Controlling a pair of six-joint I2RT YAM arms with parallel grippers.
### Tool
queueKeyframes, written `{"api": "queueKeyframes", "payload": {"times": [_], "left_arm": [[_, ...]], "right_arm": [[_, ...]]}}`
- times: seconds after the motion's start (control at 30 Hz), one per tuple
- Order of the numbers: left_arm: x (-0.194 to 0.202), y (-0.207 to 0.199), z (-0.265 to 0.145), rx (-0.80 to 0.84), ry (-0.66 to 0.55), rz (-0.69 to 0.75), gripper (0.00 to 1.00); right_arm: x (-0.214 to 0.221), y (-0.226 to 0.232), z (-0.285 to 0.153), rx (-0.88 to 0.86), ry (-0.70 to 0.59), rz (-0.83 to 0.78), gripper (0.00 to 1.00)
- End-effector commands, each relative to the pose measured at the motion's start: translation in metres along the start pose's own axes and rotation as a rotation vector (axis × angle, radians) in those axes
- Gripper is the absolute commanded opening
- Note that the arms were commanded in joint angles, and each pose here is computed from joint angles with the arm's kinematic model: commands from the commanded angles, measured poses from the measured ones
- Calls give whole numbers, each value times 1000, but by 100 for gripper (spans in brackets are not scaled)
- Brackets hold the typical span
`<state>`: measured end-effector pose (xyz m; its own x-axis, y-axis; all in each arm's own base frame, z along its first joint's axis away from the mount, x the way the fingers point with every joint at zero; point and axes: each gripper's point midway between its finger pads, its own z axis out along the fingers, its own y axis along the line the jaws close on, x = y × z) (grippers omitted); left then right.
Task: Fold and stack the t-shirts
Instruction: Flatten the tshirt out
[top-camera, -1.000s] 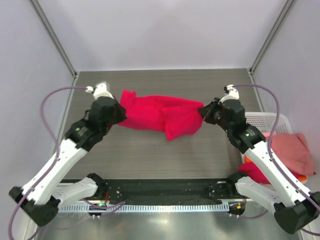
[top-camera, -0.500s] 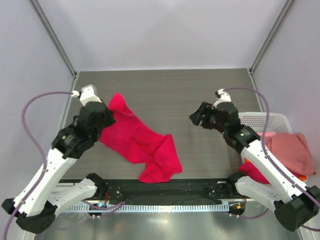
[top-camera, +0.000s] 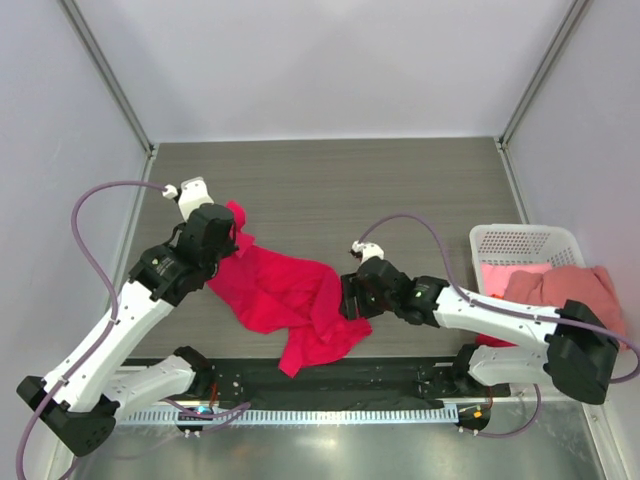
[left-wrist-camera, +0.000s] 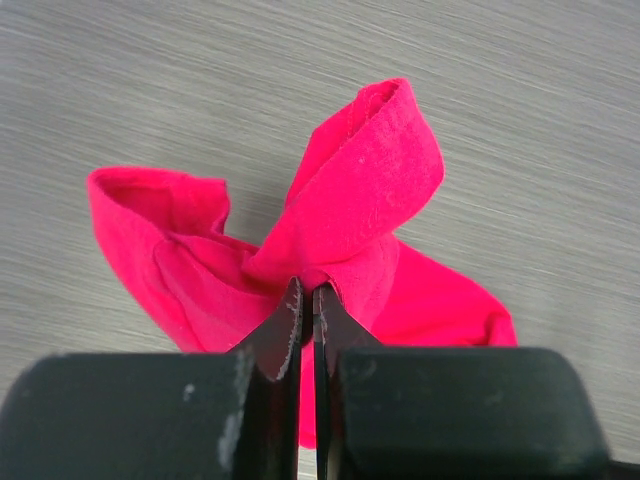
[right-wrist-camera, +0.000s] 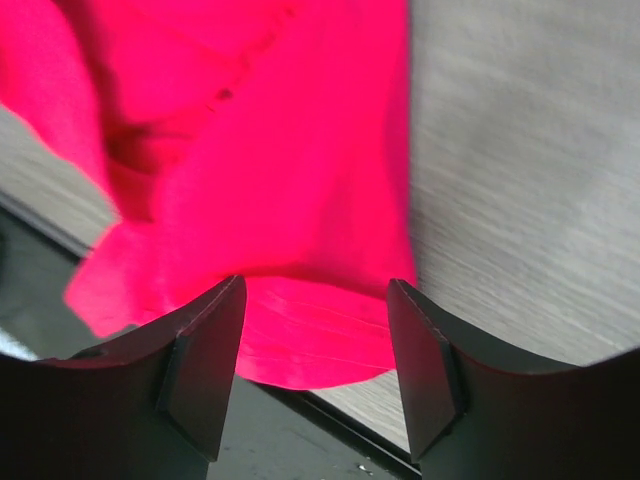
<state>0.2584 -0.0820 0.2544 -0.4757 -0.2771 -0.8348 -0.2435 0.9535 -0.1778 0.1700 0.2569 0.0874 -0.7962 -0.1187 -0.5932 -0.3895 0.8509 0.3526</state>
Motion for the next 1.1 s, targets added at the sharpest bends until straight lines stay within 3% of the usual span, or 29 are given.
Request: {"api": "queueKeyframes", "payload": {"times": [0.0, 0.33, 0.57, 0.93, 1.07], "left_arm": [[-20, 9, -8, -39, -70, -52, 0], [-24, 22, -14, -88, -86, -51, 0], [-24, 24, -14, -95, -89, -50, 0], [-19, 21, -9, -93, -72, -40, 0], [-19, 21, -9, -93, -70, -36, 0]], "right_arm": [[9, -4, 10, 69, -18, 17, 63], [30, 56, 7, -55, -40, -126, 63], [41, 74, 8, -13, -19, -249, 59], [46, 63, 16, 369, -45, -547, 59], [46, 52, 23, 464, -47, -577, 48]]}}
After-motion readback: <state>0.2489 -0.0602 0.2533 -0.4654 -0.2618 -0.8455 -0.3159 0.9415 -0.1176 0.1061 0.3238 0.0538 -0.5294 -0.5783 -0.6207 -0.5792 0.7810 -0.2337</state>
